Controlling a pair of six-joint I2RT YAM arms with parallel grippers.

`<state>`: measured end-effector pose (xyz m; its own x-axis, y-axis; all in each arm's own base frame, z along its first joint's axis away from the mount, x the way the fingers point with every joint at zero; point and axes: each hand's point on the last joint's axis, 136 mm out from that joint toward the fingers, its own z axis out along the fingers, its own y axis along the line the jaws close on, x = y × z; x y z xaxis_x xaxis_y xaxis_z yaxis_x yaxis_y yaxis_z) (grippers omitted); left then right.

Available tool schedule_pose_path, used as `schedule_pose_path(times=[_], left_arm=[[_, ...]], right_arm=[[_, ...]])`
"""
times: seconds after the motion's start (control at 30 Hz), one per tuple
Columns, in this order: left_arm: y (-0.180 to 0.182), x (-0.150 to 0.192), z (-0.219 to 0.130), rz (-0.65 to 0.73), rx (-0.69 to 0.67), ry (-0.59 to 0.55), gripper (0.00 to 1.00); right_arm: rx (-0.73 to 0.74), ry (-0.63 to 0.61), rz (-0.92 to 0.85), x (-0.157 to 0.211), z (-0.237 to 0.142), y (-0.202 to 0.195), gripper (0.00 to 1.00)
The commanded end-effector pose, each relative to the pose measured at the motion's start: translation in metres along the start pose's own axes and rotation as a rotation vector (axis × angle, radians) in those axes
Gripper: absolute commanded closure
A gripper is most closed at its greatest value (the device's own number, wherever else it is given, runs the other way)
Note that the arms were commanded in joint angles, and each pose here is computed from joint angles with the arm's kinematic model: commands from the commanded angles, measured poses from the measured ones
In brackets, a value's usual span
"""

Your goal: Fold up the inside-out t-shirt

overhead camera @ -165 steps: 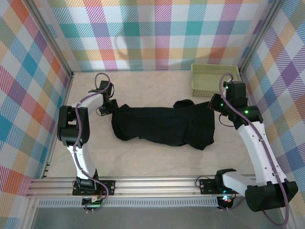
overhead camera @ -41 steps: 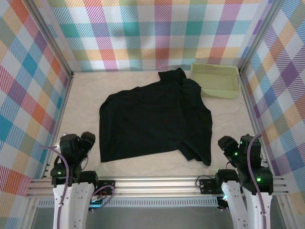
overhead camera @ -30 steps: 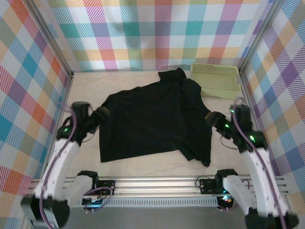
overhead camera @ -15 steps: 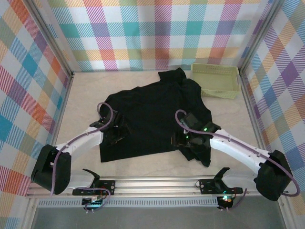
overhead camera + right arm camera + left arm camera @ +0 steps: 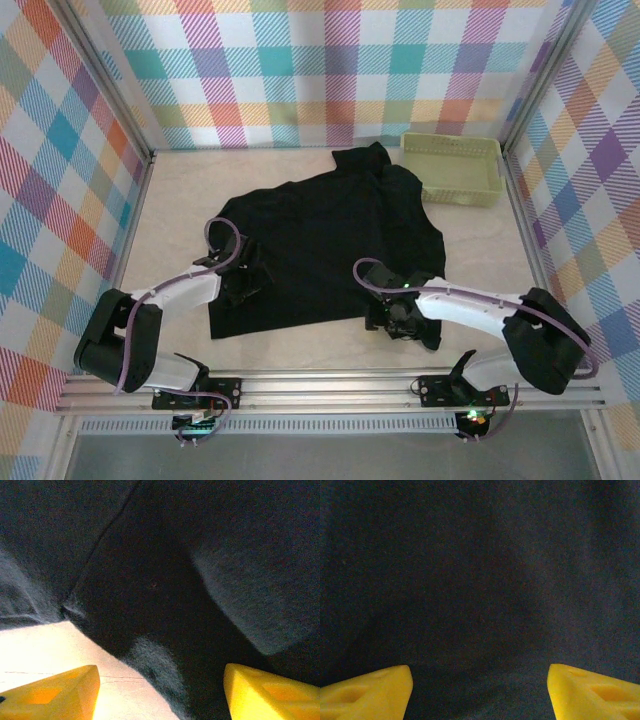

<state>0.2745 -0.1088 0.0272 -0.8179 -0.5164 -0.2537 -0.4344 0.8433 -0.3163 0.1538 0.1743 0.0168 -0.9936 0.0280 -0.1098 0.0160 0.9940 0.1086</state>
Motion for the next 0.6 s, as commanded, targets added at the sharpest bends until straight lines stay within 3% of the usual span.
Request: schedule_pose_path(times=[0.0, 0.27, 0.43, 0.57], left_arm=[[0.022, 0.0, 0.007, -0.038, -0.043, 0.009, 0.27], [0.04, -0.015, -0.004, -0.025, -0.09, -0.027, 0.26], [0.037, -0.019, -0.015, 0.002, -0.081, -0.045, 0.26], [0.036, -0.023, -0.023, 0.021, -0.078, -0.073, 0.25]], right_arm=[[-0.037, 0.041, 0.015, 0.015, 0.008, 0.014, 0.34], [-0.079, 0.029, -0.093, 0.032, -0.008, 0.052, 0.41], [-0.06, -0.063, -0.126, 0.019, -0.034, 0.049, 0.52], [-0.059, -0.053, -0.129, 0.021, -0.031, 0.048, 0.54]])
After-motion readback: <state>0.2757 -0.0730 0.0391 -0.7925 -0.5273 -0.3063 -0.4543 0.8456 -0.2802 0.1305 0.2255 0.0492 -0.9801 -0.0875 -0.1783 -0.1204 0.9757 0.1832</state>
